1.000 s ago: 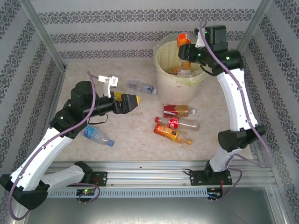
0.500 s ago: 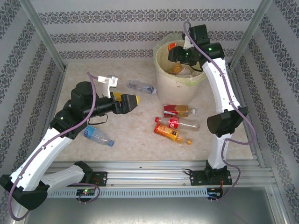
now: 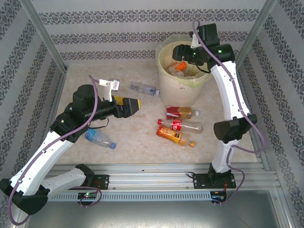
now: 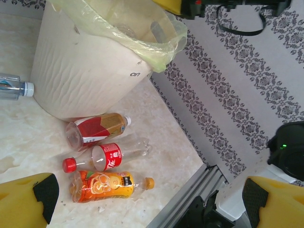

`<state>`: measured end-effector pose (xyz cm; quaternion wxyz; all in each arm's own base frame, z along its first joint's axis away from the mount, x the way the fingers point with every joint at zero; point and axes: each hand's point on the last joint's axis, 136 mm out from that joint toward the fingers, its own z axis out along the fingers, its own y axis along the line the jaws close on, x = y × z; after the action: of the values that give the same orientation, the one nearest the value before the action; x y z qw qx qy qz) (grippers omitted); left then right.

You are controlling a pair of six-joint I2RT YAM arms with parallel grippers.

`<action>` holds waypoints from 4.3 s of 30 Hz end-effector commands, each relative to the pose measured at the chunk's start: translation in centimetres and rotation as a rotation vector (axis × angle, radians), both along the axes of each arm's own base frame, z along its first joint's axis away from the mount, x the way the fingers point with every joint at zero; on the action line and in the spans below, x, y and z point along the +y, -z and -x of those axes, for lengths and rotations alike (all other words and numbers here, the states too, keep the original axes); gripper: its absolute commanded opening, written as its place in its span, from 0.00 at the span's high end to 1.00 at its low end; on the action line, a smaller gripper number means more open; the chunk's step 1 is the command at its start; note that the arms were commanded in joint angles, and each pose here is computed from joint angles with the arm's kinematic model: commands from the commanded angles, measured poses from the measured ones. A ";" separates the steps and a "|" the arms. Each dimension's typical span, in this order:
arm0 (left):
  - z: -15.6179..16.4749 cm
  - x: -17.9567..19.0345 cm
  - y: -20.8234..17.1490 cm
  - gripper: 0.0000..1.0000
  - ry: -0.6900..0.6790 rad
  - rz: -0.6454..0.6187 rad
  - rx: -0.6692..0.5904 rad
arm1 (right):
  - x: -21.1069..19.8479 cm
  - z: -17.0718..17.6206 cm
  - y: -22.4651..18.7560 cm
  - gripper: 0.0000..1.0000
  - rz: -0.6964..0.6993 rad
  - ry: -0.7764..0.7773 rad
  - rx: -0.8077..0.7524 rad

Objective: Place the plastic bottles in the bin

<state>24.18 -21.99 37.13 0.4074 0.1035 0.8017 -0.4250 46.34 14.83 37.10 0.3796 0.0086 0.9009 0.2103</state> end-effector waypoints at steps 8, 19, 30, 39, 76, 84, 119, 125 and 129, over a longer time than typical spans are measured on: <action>-0.3 1.8 1.3 0.00 -0.074 -0.089 0.003 | -0.3 9.3 -5.1 0.19 -0.046 -0.115 -0.168; -1.5 1.4 2.8 0.00 -0.099 -0.096 0.055 | -2.3 18.0 1.9 0.11 -0.080 -0.066 -0.066; -1.3 1.3 3.9 0.00 -0.091 -0.105 0.089 | -1.9 21.8 13.2 0.10 -0.151 -0.062 0.186; -0.9 0.2 4.0 0.00 -0.020 -0.098 0.089 | -0.2 23.9 19.9 0.09 -0.005 -0.089 0.317; -0.5 0.7 5.7 0.00 -0.029 -0.125 0.110 | 4.5 25.4 31.9 0.12 0.453 -0.337 0.525; -0.4 0.8 5.8 0.00 -0.032 -0.120 0.112 | 6.1 25.0 33.3 0.21 0.458 -0.345 0.539; -0.5 0.5 5.8 0.00 -0.031 -0.091 0.108 | 5.9 12.5 -1.2 0.44 0.010 -0.180 -0.173; -0.5 0.1 5.2 0.00 -0.017 -0.045 0.078 | 3.7 8.5 -5.5 0.44 -0.036 -0.074 -0.253; -0.4 -0.2 4.2 0.00 0.003 -0.021 0.048 | 2.1 5.6 -7.6 0.44 -0.079 0.028 -0.286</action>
<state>24.63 -21.88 30.60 0.3585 0.0897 0.8426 -0.3917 39.48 17.79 42.82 0.4861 -0.0231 0.8421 0.2324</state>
